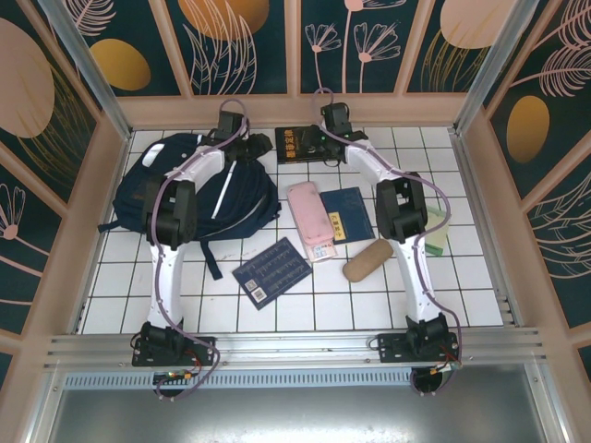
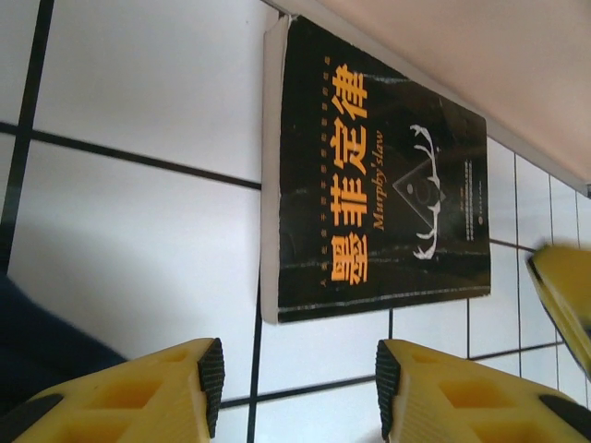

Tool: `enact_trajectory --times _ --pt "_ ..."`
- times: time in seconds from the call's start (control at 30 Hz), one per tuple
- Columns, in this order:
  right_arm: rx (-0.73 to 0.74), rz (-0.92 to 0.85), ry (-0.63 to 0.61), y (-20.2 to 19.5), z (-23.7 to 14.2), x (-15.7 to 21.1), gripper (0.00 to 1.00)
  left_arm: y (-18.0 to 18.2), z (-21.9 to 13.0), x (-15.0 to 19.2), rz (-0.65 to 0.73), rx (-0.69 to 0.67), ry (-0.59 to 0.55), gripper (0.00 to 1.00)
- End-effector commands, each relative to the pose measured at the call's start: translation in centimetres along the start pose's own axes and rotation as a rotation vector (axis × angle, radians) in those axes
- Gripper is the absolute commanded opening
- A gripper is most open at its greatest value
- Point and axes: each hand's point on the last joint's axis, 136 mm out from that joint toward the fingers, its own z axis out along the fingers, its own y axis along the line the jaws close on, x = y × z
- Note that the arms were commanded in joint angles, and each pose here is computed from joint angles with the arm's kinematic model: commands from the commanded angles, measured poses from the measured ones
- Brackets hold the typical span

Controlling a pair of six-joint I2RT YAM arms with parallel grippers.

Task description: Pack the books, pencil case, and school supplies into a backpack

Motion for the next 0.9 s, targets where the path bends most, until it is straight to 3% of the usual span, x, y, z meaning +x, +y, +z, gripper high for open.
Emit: enact_trajectory --times 0.0,0.2,0.4,0.63,0.87 --pt "0.108 0.048 0.000 -4.6 2.2 0.1 0.32 -2.9 -2.0 -0.3 0.001 0.079 -0.025 0.49" --pt "0.188 0.084 -0.003 -9.3 1.4 -0.2 0.32 -5.0 -0.5 3.8 0.001 0.115 0.055 0.49" --pt "0.198 0.079 0.122 -9.9 0.7 4.3 0.32 -5.9 3.2 9.0 -0.035 0.109 0.164 0.47" --pt "0.128 0.149 0.214 -7.2 -1.5 10.0 0.32 -3.1 6.4 10.6 -0.083 0.012 0.194 0.42" --pt "-0.004 0.206 0.280 -2.0 -3.3 13.0 0.32 -0.1 8.2 10.1 -0.100 -0.097 0.173 0.42"
